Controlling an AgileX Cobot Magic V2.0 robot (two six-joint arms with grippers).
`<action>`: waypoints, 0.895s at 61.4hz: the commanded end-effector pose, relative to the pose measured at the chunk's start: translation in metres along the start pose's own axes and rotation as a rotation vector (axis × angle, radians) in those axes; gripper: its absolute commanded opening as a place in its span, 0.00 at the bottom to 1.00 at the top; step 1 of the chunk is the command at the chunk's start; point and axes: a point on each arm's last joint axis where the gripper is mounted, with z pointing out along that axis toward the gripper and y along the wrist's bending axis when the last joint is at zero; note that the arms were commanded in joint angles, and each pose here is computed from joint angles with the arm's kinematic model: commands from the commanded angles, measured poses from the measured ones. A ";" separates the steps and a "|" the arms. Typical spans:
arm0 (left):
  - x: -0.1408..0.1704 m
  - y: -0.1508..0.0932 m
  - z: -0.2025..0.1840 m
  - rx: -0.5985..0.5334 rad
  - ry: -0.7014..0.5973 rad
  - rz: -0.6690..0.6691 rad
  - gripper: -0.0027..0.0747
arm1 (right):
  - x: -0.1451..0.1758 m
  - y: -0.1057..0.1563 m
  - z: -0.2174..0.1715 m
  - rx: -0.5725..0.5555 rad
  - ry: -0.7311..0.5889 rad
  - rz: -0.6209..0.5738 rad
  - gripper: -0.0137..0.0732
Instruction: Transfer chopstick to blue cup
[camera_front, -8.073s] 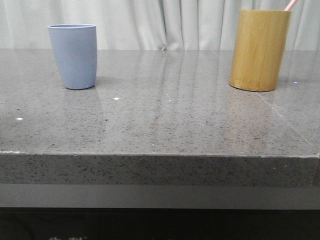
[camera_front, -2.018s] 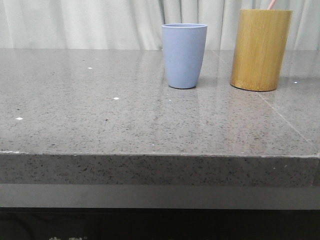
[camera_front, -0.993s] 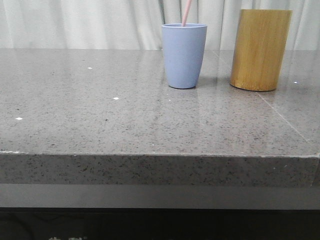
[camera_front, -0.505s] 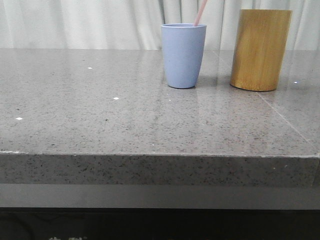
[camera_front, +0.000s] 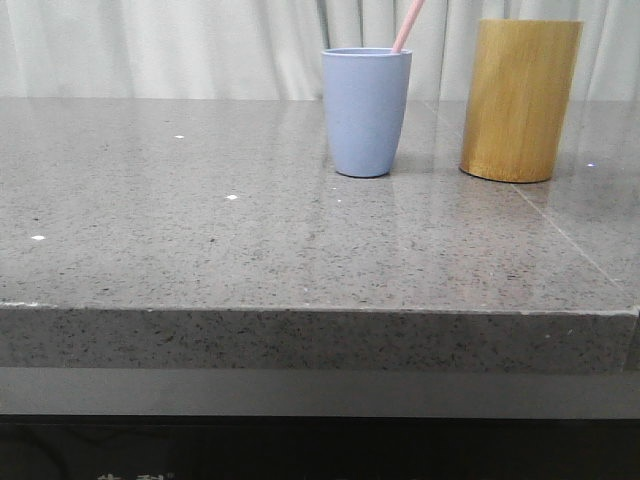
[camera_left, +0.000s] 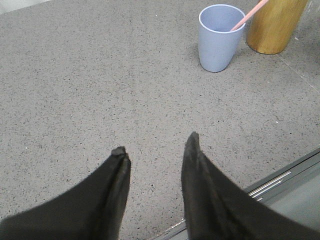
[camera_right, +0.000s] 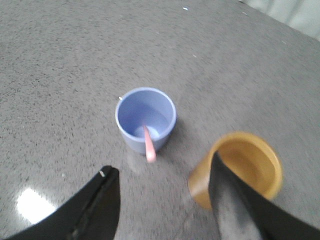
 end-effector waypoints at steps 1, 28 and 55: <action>-0.011 0.000 -0.007 0.001 -0.101 -0.007 0.37 | 0.008 0.003 -0.041 0.047 -0.096 0.024 0.65; -0.011 0.000 -0.007 0.001 -0.101 -0.007 0.37 | 0.112 0.023 -0.079 0.068 -0.214 0.113 0.65; -0.011 0.000 -0.007 0.001 -0.101 -0.007 0.34 | 0.162 0.031 -0.090 0.076 -0.214 0.108 0.49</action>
